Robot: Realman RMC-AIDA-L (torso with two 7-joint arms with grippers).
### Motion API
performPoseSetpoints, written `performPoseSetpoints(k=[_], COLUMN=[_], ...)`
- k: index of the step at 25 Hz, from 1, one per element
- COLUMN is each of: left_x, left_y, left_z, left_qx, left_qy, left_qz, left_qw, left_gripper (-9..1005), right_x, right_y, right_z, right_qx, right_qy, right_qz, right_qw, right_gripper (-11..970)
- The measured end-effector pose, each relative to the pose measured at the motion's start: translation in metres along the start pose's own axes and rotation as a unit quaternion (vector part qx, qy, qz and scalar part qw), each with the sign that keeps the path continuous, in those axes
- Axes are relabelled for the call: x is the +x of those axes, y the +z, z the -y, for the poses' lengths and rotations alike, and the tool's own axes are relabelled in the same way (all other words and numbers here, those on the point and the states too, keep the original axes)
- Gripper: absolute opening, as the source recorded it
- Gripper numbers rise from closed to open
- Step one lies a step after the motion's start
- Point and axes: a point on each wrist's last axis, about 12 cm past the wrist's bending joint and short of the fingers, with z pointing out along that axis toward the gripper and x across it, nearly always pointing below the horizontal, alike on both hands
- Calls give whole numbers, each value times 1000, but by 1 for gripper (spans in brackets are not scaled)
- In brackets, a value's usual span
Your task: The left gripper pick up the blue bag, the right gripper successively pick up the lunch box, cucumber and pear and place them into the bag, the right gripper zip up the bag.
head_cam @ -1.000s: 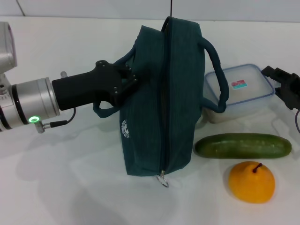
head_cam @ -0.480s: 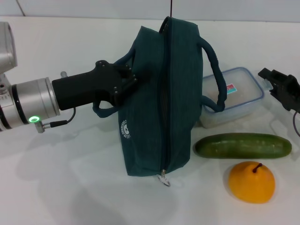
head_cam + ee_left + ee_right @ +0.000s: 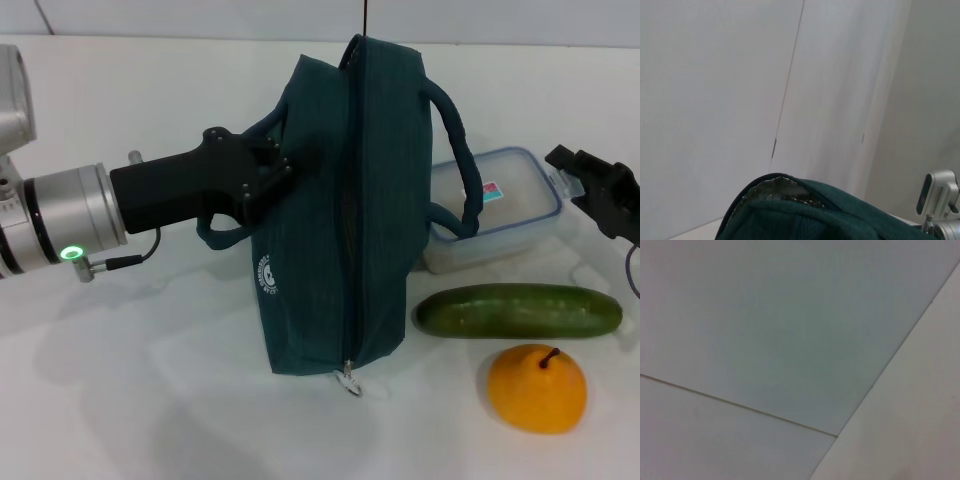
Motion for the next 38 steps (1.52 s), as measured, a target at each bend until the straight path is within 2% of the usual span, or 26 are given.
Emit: performPoseSetpoints(k=[6, 22, 25, 36, 38], left_x=[0, 1, 1, 1, 1], left_y=[0, -1, -1, -1, -1], left_z=[0, 1, 1, 1, 1], left_qx=[1, 1, 1, 2, 2], left_qy=[1, -1, -2, 0, 0], left_qz=[0, 0, 0, -1, -1], left_qw=[1000, 1000, 1000, 1000, 1000], left_gripper=[40, 40, 40, 41, 41], right_x=[1, 2, 2, 1, 1], right_y=[-6, 1, 1, 5, 5], right_z=[3, -3, -4, -5, -5], right_qx=[0, -11, -15, -12, -12], right_qy=[7, 9, 7, 1, 1], right_qz=[7, -10, -11, -11, -11], right_qw=[1000, 1000, 1000, 1000, 1000], right_gripper=[440, 469, 433, 434, 387])
